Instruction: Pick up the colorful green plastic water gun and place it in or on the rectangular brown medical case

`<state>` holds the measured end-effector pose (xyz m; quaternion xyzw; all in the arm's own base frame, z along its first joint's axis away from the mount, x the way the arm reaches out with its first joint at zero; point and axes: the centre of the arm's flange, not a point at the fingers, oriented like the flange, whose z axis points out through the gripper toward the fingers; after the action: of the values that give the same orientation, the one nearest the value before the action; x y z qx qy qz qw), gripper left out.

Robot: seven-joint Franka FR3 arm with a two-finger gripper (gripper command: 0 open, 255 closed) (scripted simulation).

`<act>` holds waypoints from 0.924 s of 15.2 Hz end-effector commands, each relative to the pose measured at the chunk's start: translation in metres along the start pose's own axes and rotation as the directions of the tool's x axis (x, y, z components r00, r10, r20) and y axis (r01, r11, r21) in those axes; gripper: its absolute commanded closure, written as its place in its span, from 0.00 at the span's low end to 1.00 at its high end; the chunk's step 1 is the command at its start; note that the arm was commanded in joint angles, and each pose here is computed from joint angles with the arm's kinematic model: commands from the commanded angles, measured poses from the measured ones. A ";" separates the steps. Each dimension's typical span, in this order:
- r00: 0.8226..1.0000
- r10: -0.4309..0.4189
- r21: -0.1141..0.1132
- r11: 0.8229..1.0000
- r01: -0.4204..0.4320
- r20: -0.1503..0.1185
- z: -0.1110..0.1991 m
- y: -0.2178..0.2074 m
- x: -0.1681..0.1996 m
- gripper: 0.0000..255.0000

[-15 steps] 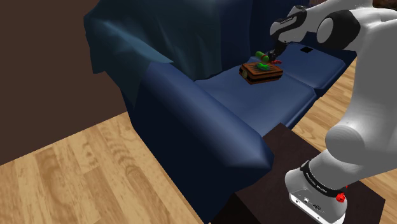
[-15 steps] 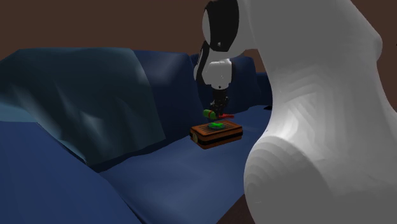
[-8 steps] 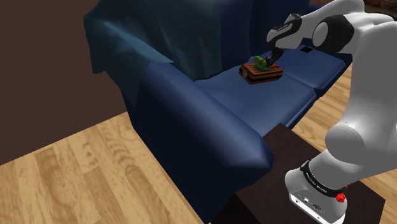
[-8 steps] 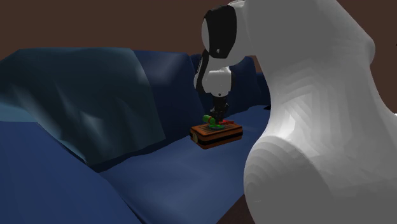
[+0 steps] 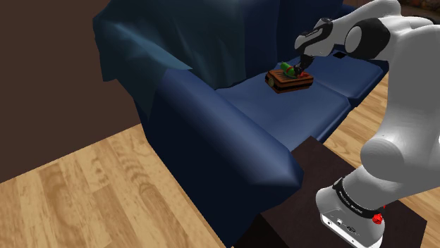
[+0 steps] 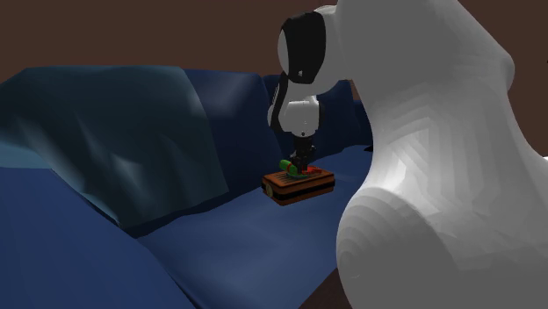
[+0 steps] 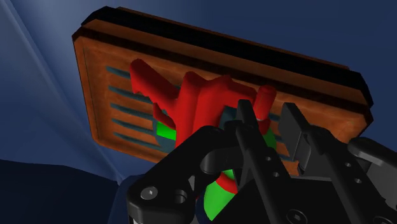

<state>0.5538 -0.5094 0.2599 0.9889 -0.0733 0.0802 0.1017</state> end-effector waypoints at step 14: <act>1.000 0.000 0.000 1.000 0.000 0.000 -0.050 0.000 0.000 0.00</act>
<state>0.5473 -0.4993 0.3072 0.9888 -0.0732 0.0807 0.1020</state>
